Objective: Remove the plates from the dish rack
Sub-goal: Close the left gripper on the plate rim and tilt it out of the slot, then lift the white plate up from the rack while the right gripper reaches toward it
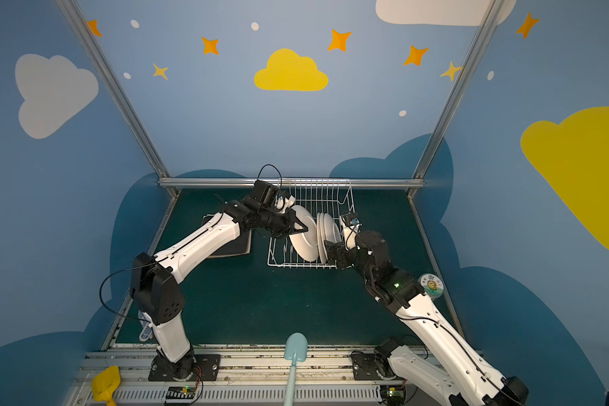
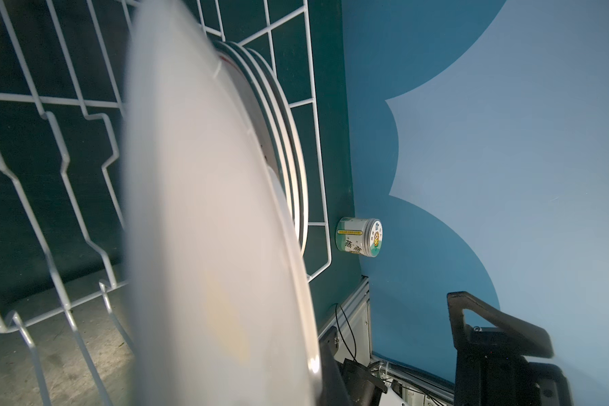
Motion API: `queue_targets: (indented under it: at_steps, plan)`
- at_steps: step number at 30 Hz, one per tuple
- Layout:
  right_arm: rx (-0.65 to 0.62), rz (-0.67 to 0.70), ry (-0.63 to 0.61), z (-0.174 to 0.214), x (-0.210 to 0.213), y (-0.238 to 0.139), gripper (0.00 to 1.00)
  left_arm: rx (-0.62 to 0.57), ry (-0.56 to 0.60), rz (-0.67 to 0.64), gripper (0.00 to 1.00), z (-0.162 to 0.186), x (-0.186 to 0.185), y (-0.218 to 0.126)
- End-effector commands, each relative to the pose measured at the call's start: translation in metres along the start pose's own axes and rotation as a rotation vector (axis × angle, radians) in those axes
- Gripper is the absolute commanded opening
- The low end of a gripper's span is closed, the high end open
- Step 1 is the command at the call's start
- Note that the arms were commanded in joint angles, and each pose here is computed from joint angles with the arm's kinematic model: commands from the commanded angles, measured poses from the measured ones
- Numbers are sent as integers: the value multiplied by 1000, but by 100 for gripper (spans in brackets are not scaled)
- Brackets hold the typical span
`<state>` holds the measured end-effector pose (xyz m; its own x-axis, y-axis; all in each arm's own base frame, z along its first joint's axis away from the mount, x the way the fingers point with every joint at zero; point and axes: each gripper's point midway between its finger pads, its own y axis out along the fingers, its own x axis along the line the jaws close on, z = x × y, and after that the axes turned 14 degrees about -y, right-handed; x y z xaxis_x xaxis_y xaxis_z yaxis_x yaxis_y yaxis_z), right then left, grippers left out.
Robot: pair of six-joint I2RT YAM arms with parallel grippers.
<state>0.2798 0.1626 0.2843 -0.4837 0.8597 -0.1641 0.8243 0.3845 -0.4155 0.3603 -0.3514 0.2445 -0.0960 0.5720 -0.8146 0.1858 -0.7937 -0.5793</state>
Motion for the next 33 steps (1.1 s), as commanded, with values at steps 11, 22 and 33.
queue_targets:
  at_steps: [11, 22, 33]
  plan:
    - [-47, -25, 45, -21, 2, -1, 91, -28, 71, 72, 3, 7, -21, -42]
    - [-55, -45, 44, -26, 6, 3, 91, -101, 102, 16, 3, 3, -9, -58]
    - [-60, -66, 134, -35, 7, 3, 92, -195, 285, -11, 3, -9, -18, -81]
